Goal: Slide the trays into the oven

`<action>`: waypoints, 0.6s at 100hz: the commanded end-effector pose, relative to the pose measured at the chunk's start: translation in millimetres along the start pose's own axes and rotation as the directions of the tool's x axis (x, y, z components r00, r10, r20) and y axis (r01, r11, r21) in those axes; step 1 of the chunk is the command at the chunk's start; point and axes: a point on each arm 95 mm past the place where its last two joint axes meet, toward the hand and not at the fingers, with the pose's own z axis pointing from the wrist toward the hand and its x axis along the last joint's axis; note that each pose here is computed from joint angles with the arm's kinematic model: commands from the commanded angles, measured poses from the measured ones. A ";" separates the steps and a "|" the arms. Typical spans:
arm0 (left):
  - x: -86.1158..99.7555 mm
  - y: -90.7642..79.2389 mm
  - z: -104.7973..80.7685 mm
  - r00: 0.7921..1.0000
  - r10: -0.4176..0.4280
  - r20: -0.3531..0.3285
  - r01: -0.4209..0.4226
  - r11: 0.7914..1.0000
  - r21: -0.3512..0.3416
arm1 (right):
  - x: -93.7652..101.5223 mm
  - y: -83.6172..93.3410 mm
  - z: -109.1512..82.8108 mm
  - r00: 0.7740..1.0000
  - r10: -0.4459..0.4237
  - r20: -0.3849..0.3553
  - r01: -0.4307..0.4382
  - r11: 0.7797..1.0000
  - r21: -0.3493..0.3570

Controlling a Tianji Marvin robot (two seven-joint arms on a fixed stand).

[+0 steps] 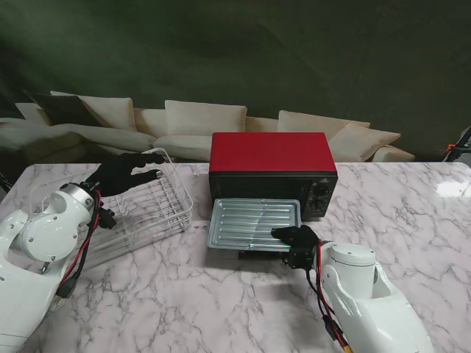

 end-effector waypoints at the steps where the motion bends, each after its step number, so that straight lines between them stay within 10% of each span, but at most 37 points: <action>1: -0.4 3.4 1.0 1.000 -0.002 0.003 0.002 1.000 -0.019 | 7.4 0.2 1.7 1.000 0.009 -0.009 -0.009 1.000 0.010; 60: 1.1 -0.4 0.4 1.000 0.010 -0.004 -0.010 1.000 -0.018 | 1.5 7.5 -4.6 0.999 0.047 0.012 -0.047 0.998 0.030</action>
